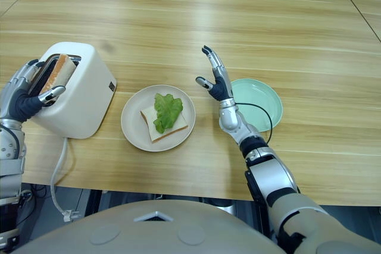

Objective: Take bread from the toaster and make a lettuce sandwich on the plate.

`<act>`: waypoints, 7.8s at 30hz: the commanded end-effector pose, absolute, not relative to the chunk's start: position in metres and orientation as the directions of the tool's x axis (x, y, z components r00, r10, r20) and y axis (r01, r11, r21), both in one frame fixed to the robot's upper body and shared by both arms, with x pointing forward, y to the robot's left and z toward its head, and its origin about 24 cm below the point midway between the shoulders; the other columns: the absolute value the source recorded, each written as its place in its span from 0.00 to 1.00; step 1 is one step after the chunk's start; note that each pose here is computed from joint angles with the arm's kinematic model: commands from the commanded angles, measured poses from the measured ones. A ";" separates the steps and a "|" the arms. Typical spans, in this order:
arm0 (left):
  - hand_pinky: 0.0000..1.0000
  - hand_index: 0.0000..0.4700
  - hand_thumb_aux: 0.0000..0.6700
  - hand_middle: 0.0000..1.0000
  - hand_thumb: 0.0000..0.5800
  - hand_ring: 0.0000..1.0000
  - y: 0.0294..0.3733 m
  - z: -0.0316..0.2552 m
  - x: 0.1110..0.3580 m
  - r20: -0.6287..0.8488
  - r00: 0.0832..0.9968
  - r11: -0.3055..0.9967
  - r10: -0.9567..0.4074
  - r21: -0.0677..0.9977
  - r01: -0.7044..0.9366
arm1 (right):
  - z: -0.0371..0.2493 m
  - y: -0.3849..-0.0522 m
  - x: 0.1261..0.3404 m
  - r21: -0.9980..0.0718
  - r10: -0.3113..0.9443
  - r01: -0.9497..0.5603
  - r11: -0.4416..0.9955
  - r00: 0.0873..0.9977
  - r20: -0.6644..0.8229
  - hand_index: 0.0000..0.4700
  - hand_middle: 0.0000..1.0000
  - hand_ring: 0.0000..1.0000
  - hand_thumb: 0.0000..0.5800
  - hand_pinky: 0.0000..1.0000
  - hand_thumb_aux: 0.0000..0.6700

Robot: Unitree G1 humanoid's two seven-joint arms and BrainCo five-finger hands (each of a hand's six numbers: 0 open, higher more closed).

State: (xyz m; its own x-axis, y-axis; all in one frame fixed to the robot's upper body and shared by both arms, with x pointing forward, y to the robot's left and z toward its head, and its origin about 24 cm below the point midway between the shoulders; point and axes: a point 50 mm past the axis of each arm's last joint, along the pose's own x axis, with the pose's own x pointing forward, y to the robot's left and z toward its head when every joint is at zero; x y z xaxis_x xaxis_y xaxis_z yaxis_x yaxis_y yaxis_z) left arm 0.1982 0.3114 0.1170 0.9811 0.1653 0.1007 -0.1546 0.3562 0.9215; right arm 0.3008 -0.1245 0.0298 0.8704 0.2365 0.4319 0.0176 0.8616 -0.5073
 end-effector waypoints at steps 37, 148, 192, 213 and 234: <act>1.00 0.98 1.00 1.00 1.00 1.00 0.308 0.192 0.189 0.610 0.785 0.358 0.111 0.712 -0.604 | 0.018 -0.118 0.297 -0.516 0.219 0.017 0.857 0.893 0.393 0.00 0.00 0.00 0.00 0.00 0.00; 1.00 0.98 1.00 1.00 1.00 1.00 0.142 0.026 0.255 -0.156 0.828 0.650 -0.539 0.547 0.527 | -0.004 -0.102 0.226 -0.976 0.942 0.146 0.159 0.272 0.194 0.00 0.00 0.00 0.00 0.00 0.00; 0.00 0.00 0.00 0.00 0.00 0.00 0.157 0.038 0.252 -0.239 0.890 0.533 -0.388 0.730 0.428 | -0.030 -0.104 0.235 -0.988 0.907 -0.071 0.138 0.410 0.098 0.00 0.00 0.00 0.00 0.00 0.00; 0.00 0.00 0.00 0.00 0.00 0.00 0.156 0.106 0.264 0.087 0.960 0.672 -0.267 0.730 0.121 | -0.019 -0.102 0.244 -0.924 0.838 -0.218 0.315 0.521 0.163 0.00 0.00 0.00 0.00 0.00 0.00; 1.00 0.98 1.00 1.00 1.00 1.00 0.150 0.159 0.211 0.329 0.571 0.645 -0.752 0.191 0.740 | 0.172 -0.117 0.220 -0.320 0.829 -0.830 0.457 0.267 0.491 0.98 1.00 1.00 1.00 1.00 1.00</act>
